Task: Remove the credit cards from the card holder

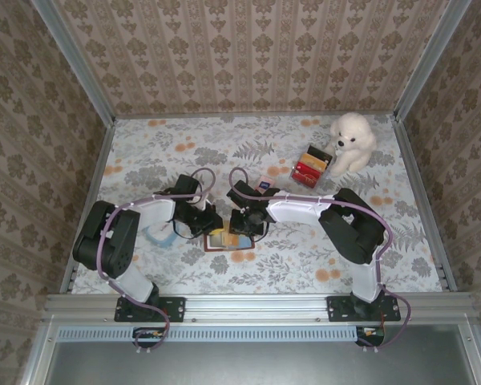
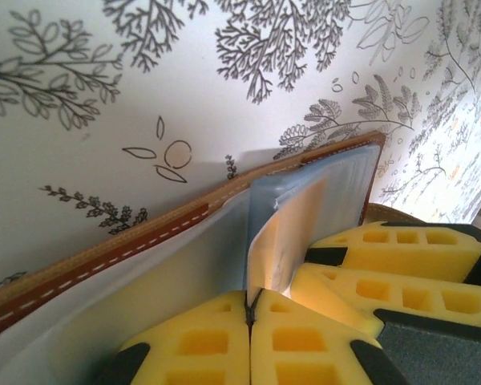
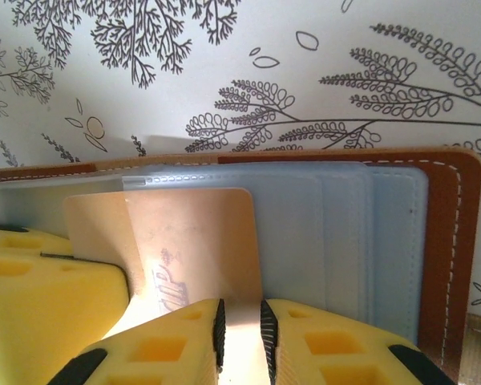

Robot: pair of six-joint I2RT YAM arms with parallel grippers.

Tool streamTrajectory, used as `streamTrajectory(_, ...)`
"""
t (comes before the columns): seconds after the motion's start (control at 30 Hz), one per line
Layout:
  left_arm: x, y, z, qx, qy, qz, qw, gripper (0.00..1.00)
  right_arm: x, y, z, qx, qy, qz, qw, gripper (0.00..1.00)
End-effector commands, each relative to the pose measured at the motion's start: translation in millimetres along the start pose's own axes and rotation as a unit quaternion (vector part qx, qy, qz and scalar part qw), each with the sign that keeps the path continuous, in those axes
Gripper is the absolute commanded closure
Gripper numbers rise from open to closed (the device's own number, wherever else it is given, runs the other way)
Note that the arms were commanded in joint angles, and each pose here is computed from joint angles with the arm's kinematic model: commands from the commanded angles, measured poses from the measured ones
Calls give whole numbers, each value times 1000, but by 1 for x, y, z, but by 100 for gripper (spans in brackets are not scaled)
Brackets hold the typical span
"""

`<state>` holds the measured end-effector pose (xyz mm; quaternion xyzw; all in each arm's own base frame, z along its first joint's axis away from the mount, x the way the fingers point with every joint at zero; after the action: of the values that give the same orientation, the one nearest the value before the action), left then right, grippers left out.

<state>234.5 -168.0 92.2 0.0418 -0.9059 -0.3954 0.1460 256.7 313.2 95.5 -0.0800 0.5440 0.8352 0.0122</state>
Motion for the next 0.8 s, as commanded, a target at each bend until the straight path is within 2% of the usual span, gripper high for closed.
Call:
streamTrajectory(0.0, 4, 12, 8, -30, -4, -2, 1000, 98, 15, -13, -29, 65, -24, 21, 997, 73)
streamTrajectory(0.2, 5, 45, 9, -68, -17, -41, 997, 100, 17, -12, -39, 75, -37, 7, 997, 72)
streamTrajectory(0.3, 8, 62, 2, -71, -27, -60, 995, 100, 11, -3, -32, 50, -30, -12, 998, 70)
streamTrajectory(0.5, 14, 96, -25, -44, -55, -113, 991, 100, -13, 47, 10, -78, 25, -99, 992, 62)
streamTrajectory(0.63, 20, 117, -50, 17, -73, -146, 986, 100, -28, 92, 30, -165, 58, -166, 970, 48)
streamTrajectory(0.77, 23, 134, -77, 95, -81, -165, 978, 100, -38, 116, 30, -253, 54, -187, 948, 37)
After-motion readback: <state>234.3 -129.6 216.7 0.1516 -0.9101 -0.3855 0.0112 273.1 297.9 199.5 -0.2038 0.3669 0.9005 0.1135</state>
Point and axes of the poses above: each hand's point on the last joint's axis, 136 mm out from that joint toward the fingers, its own y axis back along the fingers, its own z axis along the line the jaws close on, x = y × z, the point moved 8 cm from there along y, back along the fingers, and after that the axes turned 11 degrees about y, right-handed, at the moved point
